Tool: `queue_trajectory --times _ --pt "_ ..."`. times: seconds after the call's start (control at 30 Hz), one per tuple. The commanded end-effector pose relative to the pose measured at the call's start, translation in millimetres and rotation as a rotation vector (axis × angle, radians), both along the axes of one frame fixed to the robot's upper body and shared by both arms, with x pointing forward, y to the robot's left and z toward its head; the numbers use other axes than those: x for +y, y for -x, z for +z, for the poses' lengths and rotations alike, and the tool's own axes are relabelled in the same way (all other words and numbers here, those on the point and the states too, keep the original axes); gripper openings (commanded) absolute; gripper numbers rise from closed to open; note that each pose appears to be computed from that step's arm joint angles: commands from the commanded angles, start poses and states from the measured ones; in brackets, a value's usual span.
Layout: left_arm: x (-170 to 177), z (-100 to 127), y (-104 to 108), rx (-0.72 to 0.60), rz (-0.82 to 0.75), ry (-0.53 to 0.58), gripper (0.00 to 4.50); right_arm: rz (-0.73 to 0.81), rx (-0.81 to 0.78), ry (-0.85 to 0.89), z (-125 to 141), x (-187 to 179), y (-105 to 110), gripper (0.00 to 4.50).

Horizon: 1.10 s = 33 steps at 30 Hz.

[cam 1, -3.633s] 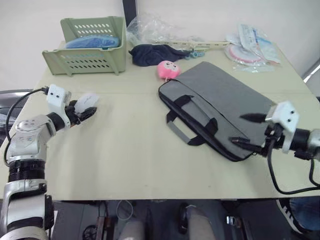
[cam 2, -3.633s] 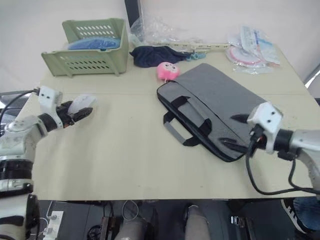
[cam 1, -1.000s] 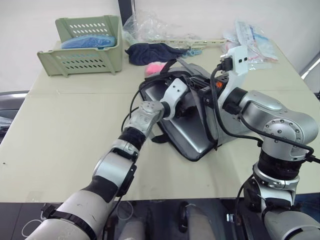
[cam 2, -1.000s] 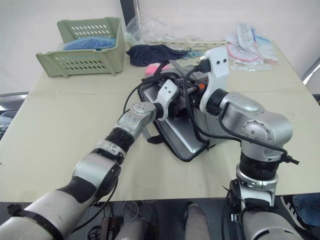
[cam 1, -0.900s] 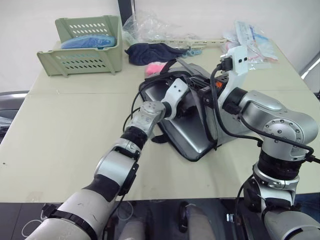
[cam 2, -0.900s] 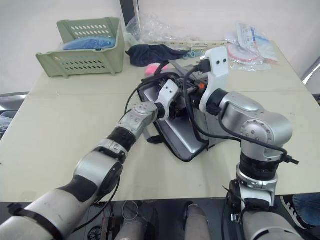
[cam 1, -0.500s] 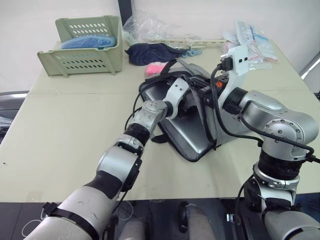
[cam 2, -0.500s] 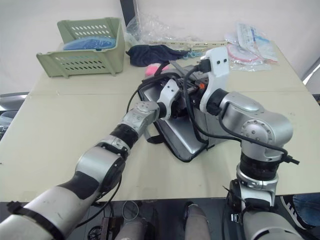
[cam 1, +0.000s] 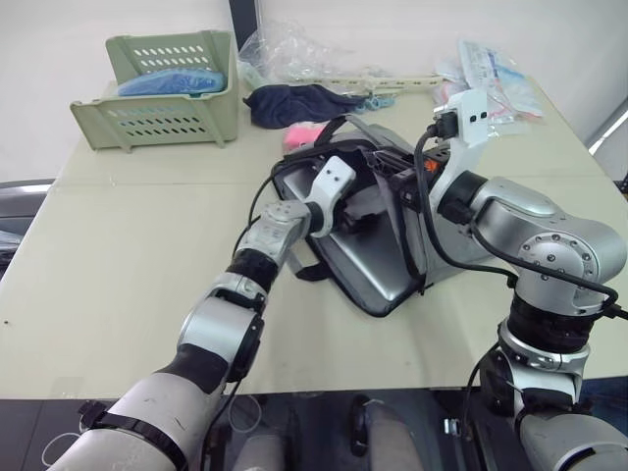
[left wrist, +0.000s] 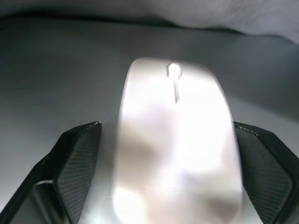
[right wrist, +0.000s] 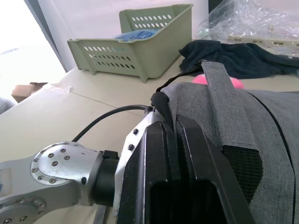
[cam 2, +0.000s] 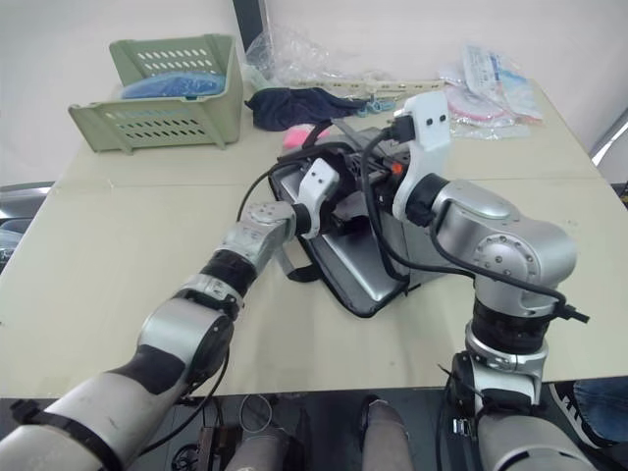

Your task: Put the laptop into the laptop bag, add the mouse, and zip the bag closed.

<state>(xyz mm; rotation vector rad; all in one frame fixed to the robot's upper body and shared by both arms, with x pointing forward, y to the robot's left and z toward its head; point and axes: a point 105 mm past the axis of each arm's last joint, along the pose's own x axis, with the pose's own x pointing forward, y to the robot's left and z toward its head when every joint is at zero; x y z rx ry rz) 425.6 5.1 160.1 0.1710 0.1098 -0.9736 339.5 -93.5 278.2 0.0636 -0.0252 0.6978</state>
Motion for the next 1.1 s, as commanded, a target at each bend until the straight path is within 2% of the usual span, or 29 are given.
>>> queue_trajectory --times 0.03,0.17,0.3,0.43,0.53,0.6,0.77,0.93,1.1 --pt "4.8 15.1 10.1 -0.028 -0.047 0.042 4.46 0.014 -0.143 -0.03 32.2 -1.6 12.7 0.0" --pt "24.6 18.3 31.6 0.004 -0.107 0.08 4.46 0.015 -0.137 -0.024 30.1 -2.5 11.5 0.0" --pt "69.5 28.0 49.0 0.03 -0.084 0.14 4.46 0.014 -0.12 -0.006 22.7 -5.3 10.3 0.0" --pt "103.7 29.2 72.7 0.049 -0.116 0.124 4.46 0.027 -0.121 0.044 16.0 -5.3 12.2 0.0" --pt "135.2 29.6 82.6 0.087 -0.063 0.128 4.46 0.06 -0.127 0.123 3.7 0.1 16.3 0.0" --pt "154.8 23.1 91.0 0.119 -0.037 0.085 4.46 0.081 -0.134 0.202 -9.5 2.7 18.9 0.0" --pt "188.1 23.8 95.5 0.124 0.066 0.083 4.46 0.131 -0.12 0.309 -44.2 10.8 23.8 0.0" --pt "198.7 19.2 99.2 0.131 0.096 0.066 4.46 0.165 -0.123 0.412 -80.4 13.1 26.0 0.0" --pt "200.1 18.3 100.1 0.13 0.102 0.064 4.46 0.185 -0.149 0.482 -99.1 11.1 28.0 0.0"
